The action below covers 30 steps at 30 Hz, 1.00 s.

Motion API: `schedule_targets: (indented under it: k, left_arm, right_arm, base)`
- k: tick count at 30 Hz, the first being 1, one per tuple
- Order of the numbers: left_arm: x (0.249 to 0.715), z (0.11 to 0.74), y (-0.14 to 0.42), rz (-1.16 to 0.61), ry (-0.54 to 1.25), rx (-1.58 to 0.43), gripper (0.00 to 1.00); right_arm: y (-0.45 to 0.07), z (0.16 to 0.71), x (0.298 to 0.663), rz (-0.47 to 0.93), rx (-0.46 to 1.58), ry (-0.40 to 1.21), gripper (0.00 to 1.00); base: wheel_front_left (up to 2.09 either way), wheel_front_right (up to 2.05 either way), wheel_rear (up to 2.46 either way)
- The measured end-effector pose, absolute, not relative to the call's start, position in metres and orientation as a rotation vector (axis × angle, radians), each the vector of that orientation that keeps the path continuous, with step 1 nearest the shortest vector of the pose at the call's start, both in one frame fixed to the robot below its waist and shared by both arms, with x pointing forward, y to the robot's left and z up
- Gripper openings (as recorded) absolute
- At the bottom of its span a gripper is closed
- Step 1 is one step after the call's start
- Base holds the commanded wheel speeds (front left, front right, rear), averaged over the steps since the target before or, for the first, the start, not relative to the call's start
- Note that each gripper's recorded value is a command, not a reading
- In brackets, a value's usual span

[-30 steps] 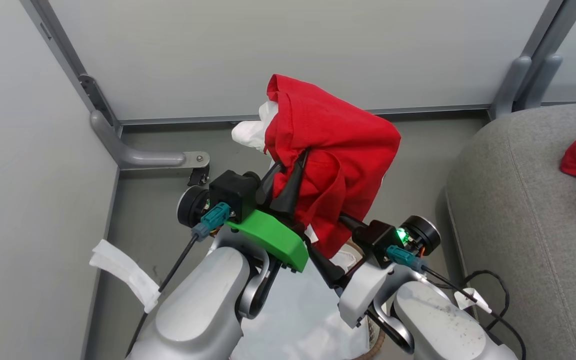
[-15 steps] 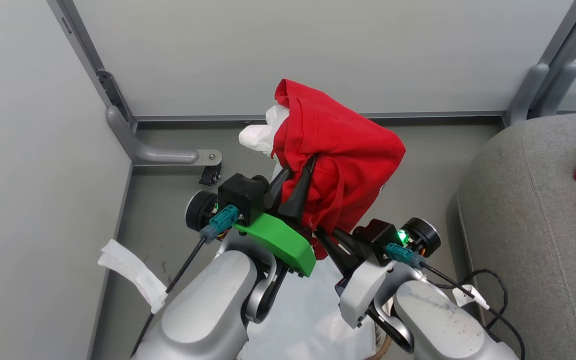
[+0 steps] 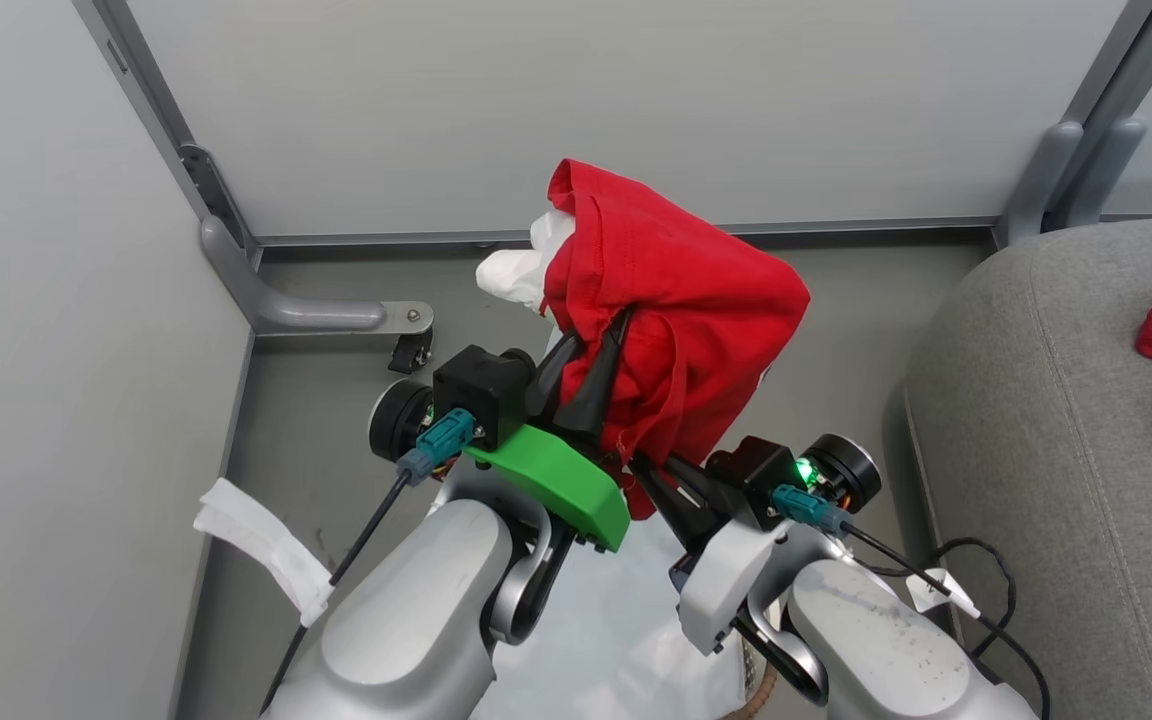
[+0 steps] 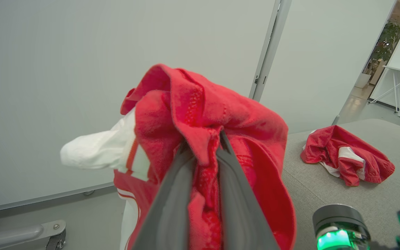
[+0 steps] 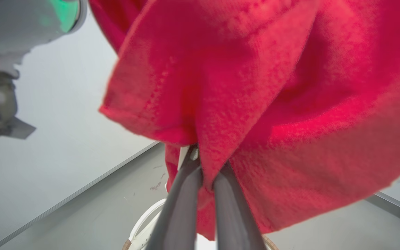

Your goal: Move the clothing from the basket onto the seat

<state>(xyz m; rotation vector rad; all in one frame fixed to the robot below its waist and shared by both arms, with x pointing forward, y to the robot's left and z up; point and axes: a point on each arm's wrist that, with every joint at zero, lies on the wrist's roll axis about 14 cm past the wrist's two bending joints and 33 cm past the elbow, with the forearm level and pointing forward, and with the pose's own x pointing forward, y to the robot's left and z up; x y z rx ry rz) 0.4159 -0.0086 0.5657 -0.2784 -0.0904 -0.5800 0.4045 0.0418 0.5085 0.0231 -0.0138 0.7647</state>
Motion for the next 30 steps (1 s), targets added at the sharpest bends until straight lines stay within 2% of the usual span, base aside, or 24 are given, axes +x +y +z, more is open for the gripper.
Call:
schedule_targets:
  k: [1, 3, 10, 17, 30]
  left_arm:
    - [0.416, 0.566, -0.009, -0.580, -0.091, -0.277, 0.00]
    - [0.417, 0.565, -0.008, -0.577, -0.090, -0.276, 1.00]
    - [0.422, 0.563, -0.009, -0.567, -0.088, -0.266, 1.00]
    - [0.426, 0.552, -0.023, -0.599, -0.065, -0.238, 1.00]
    - [0.422, 0.534, -0.090, -0.781, -0.021, -0.238, 1.00]
  right_arm:
    - [0.042, 0.509, 0.405, 0.764, 0.024, -0.015, 0.00]
    - [0.041, 0.509, 0.405, 0.763, 0.024, -0.016, 0.00]
    - [0.035, 0.517, 0.406, 0.743, 0.035, -0.041, 0.00]
    - [0.005, 0.530, 0.409, 0.653, 0.049, -0.082, 0.00]
    - [-0.093, 0.540, 0.398, 0.363, 0.059, -0.127, 0.00]
  base:
    - [0.00, 0.00, 0.00]
    - [0.00, 0.00, 0.00]
    - [0.00, 0.00, 0.00]
    - [0.00, 0.00, 0.00]
    - [0.00, 0.00, 0.00]
